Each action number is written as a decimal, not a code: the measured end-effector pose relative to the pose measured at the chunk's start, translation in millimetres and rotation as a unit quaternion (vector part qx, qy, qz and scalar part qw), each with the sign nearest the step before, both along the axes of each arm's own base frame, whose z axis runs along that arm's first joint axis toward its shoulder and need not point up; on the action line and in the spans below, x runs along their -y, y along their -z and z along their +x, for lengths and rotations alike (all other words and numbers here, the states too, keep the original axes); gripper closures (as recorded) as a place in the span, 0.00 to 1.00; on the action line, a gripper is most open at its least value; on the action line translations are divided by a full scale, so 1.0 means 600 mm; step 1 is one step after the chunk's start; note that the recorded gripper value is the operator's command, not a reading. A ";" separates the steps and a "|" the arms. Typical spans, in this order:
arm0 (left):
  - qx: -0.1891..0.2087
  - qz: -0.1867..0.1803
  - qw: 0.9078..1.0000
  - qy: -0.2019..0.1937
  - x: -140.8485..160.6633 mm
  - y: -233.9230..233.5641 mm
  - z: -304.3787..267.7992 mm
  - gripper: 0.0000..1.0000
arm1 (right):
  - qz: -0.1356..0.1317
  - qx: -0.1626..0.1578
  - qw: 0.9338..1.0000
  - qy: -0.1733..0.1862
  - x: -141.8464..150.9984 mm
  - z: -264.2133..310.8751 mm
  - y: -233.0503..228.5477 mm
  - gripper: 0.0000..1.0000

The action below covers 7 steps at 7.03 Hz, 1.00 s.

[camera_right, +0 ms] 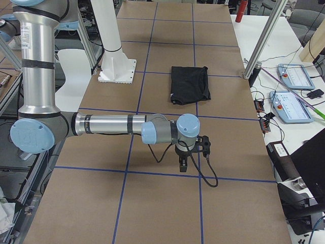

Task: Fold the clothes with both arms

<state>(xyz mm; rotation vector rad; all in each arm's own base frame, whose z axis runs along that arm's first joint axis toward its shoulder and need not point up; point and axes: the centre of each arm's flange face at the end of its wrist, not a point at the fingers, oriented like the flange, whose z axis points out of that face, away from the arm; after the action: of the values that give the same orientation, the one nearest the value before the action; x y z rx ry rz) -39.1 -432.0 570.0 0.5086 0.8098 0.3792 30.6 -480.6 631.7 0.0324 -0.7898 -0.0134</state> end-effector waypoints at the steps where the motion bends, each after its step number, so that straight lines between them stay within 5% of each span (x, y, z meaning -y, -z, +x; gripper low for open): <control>1: 0.000 0.001 1.000 0.000 0.003 0.002 0.000 0.00 | 0.005 0.000 1.000 0.000 0.000 0.001 0.010 0.00; 7: 0.000 -0.001 1.000 0.000 0.002 -0.002 0.000 0.00 | 0.012 -0.010 1.000 -0.001 -0.012 0.004 0.013 0.00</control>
<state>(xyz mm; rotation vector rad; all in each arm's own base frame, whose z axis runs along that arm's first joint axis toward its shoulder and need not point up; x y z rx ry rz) -39.2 -433.4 571.4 0.5063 0.8106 0.3774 33.2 -473.6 623.7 0.0553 -0.7690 -0.0204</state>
